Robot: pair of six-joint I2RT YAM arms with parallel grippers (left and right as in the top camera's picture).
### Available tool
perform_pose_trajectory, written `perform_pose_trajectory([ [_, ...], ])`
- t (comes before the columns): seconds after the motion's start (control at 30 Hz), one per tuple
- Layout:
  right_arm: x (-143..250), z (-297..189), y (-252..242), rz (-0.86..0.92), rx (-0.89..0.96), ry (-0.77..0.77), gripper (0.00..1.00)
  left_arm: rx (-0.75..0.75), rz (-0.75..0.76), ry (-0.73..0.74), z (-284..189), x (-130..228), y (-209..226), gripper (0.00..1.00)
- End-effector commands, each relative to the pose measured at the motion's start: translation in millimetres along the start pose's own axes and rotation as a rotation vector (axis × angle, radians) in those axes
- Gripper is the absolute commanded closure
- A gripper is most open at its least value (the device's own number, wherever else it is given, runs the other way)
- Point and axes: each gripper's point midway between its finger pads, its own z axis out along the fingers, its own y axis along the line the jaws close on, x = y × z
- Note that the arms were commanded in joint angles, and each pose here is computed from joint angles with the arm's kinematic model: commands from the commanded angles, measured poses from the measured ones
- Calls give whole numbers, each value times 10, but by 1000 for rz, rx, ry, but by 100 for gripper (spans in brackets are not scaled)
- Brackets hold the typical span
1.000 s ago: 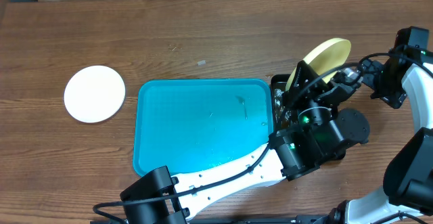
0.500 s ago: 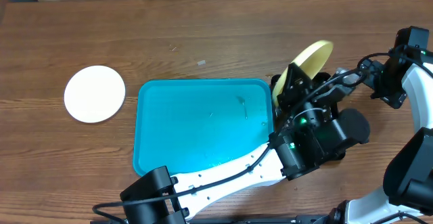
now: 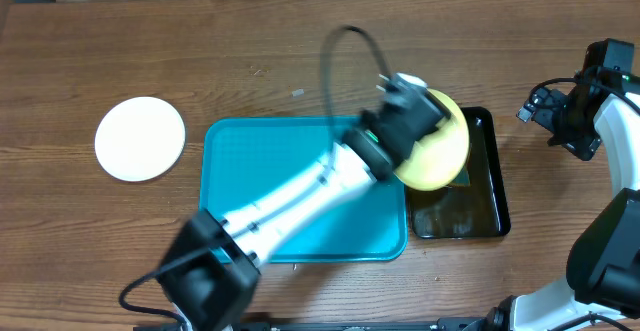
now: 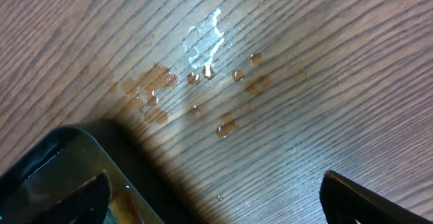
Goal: Clean dirty plates on tray and stack at the side
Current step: 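Carry the yellow plate left and lower it onto the white plate stack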
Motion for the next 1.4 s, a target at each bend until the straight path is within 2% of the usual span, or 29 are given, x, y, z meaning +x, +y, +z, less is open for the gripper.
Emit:
perform_pose_trajectory([
  [0.0, -55, -61, 20, 5, -12, -23, 0, 386, -302, 180, -127, -189, 159, 96],
  [0.1, -55, -61, 20, 5, -12, -23, 0, 447, -473, 260, -42, -253, 776, 96],
  [0.3, -55, -61, 20, 5, -12, -23, 0, 259, -766, 296, 53, -48, 2346, 96],
  [0.43, -55, -61, 20, 5, -12, -23, 0, 144, -936, 316, -81, 303, 3254, 96],
  [0.47, -55, -61, 20, 5, -12, -23, 0, 99, -1000, 303, -176, 461, 3640, 96],
  [0.63, -55, -61, 18, 5, -12, -23, 0, -103, -1169, 263, -418, 913, 4514, 96],
  [0.8, -55, -61, 20, 5, -12, -23, 0, -314, -1290, 245, -600, 1353, 5056, 96],
  [0.9, -55, -61, 20, 5, -12, -23, 0, -423, -1309, 234, -649, 1556, 5266, 96],
  [1.13, -55, -61, 20, 5, -12, -23, 0, -430, -1310, 242, -556, 1674, 5250, 96],
  [1.17, -55, -61, 20, 5, -12, -23, 0, -429, -1307, 240, -541, 1672, 5244, 93],
  [1.2, -55, -61, 20, 5, -12, -23, 0, -428, -1306, 241, -539, 1672, 5242, 79],
  [1.23, -55, -61, 20, 5, -12, -23, 0, -427, -1307, 241, -538, 1672, 5239, 31],
  [1.27, -55, -61, 20, 5, -12, -23, 0, -413, -1309, 240, -529, 1660, 5223, 0],
  [1.37, -55, -61, 20, 5, -12, -23, 0, -301, -1296, 223, -465, 1537, 5112, 0],
])
